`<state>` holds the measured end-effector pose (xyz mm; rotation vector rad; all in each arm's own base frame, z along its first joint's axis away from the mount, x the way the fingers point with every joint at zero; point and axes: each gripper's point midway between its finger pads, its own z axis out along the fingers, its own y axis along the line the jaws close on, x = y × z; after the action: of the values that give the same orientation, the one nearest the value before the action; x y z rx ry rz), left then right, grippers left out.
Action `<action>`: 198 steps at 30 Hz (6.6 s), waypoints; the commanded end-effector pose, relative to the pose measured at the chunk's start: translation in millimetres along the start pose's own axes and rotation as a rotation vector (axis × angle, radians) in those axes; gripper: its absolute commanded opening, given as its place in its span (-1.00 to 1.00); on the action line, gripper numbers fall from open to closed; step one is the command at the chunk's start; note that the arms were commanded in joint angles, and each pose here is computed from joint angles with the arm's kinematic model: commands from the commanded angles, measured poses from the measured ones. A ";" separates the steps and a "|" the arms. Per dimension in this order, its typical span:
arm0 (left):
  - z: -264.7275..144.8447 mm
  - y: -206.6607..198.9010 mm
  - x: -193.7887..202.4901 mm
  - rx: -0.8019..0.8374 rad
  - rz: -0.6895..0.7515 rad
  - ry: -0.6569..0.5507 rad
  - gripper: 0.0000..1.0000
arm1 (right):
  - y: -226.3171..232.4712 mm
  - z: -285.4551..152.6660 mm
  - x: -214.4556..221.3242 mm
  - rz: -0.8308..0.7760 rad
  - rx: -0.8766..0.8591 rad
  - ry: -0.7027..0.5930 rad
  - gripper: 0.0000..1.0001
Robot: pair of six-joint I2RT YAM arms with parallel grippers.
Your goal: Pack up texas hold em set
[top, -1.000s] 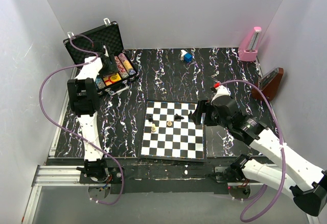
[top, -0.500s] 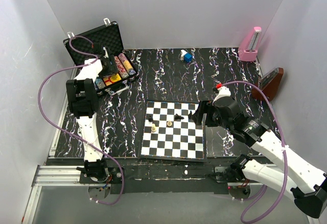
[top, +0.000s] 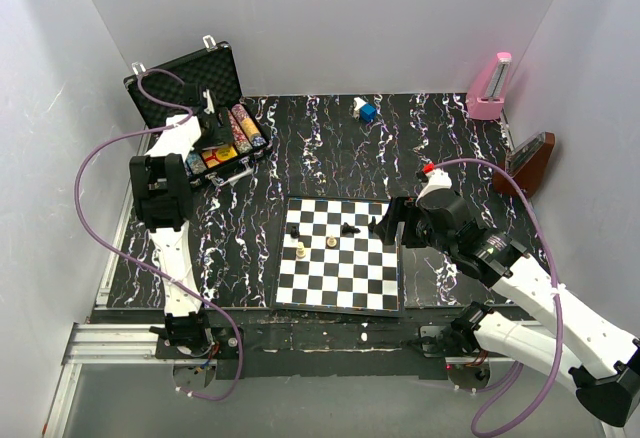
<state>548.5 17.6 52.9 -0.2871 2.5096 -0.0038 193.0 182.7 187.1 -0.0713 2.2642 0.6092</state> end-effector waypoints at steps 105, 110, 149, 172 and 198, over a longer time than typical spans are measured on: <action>-143.7 29.8 -248.2 0.202 0.133 -0.726 0.96 | 3.9 19.1 -6.6 -0.018 0.027 0.013 0.70; -117.4 27.1 -231.1 0.216 0.118 -0.661 0.96 | 3.7 20.2 -6.2 -0.021 0.031 0.018 0.70; -182.0 -27.5 -43.5 0.217 0.090 -0.378 0.96 | -9.3 -8.4 1.5 0.039 -0.010 -0.071 0.69; -98.5 -11.5 -11.3 0.111 0.118 -0.167 0.42 | 101.7 90.1 -61.7 -0.042 -0.158 0.120 0.27; -29.5 18.5 67.5 -0.028 0.138 0.080 -0.07 | 215.2 294.9 -100.5 0.252 -0.558 0.231 -0.45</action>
<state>498.6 18.3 83.3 -0.1459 2.4511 0.0440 380.8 476.9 139.8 -0.2134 2.4305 1.2112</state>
